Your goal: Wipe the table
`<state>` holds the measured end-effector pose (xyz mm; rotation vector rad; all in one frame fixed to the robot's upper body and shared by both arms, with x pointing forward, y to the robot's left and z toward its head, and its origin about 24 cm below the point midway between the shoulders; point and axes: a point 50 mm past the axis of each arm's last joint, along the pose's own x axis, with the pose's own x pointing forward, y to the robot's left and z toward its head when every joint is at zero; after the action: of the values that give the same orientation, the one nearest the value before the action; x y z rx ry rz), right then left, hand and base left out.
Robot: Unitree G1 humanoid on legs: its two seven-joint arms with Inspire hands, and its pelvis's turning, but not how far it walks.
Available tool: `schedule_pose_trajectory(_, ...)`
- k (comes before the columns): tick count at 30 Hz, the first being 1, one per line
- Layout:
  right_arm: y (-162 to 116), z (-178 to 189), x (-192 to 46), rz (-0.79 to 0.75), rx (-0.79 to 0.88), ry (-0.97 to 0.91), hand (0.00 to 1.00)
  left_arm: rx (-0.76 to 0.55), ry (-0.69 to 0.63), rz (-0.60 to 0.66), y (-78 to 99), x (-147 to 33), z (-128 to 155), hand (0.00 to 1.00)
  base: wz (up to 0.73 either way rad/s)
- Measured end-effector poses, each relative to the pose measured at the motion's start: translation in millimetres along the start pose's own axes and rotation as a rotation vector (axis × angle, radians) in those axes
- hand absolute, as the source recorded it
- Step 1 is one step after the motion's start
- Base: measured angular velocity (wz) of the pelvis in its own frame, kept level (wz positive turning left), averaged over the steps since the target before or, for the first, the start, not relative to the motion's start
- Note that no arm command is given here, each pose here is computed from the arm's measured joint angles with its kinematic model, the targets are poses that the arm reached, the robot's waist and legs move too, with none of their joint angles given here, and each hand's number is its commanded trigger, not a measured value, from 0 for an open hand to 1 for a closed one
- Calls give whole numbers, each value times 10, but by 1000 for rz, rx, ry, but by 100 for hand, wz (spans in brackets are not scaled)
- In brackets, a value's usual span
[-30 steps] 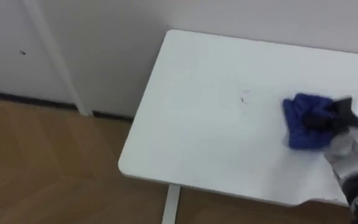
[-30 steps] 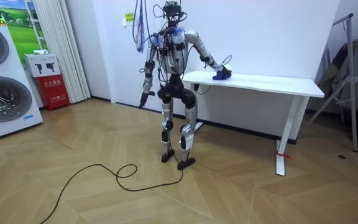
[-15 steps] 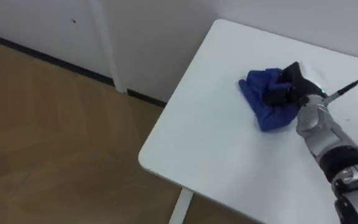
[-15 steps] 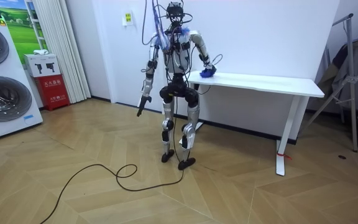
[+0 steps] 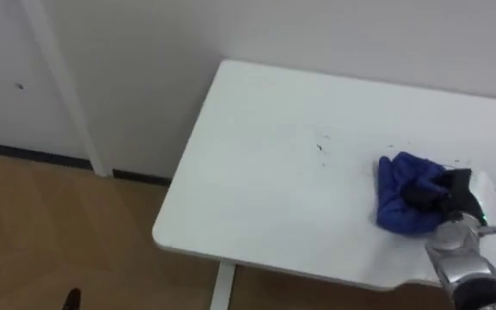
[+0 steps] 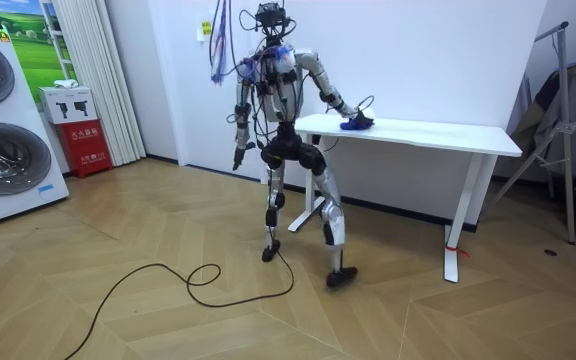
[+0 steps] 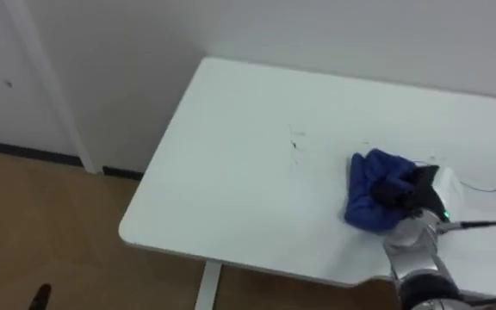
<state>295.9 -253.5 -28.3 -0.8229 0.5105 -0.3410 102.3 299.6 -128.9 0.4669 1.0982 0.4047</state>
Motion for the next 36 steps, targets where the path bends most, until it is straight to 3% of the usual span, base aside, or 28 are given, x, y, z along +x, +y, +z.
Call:
schedule_pose_trajectory(4, -18, 562, 55, 46, -113, -214, 100, -4, 7, -27, -16, -9, -29, 0, -42)
schedule_pose_trajectory(6, -55, 521, 53, 32, -124, -230, 100, 2, 53, -56, -68, -75, -238, 0, 56)
schedule_pose_trajectory(8, -87, 95, -11, 10, -79, -156, 100, 36, 185, -78, -88, -256, -757, 0, 80)
schedule_pose_trajectory(9, -106, -5, -23, -1, -64, -131, 100, 50, 222, -80, -73, -310, -890, 0, 64)
schedule_pose_trajectory(11, -300, -543, -117, -87, 34, -8, 100, 51, 323, -59, 19, -453, -1225, 0, 80)
schedule_pose_trajectory(15, -698, -1232, -313, -233, 60, 150, 100, 19, 395, -5, 156, -571, -1469, 0, -8)
schedule_pose_trajectory(17, -807, -1306, -326, -275, 60, 179, 100, 16, 381, -4, 151, -546, -1427, 0, -29)
schedule_pose_trajectory(21, -759, -1133, -239, -263, 33, 161, 100, 4, 311, -7, 100, -409, -1171, 0, -34)
schedule_pose_trajectory(22, -722, -1003, -176, -253, 17, 153, 100, 1, 260, -6, 64, -321, -977, 0, -43)
schedule_pose_trajectory(24, -504, -481, -44, -180, -62, 39, 100, -8, 179, 0, -20, -211, -666, 0, -83)
schedule_pose_trajectory(28, -117, 583, -35, -19, -204, -309, 100, 34, 99, -68, -237, -178, -420, 0, -40)
schedule_pose_trajectory(30, -96, 815, -45, 9, -204, -388, 100, 44, 95, -103, -335, -205, -420, 0, 19)
schedule_pose_trajectory(32, -110, 832, -34, 12, -201, -397, 100, 58, 170, -102, -277, -276, -664, 0, 48)
schedule_pose_trajectory(36, -182, 323, 28, 2, -157, -247, 100, 54, 301, -94, -137, -418, -1084, 0, 74)
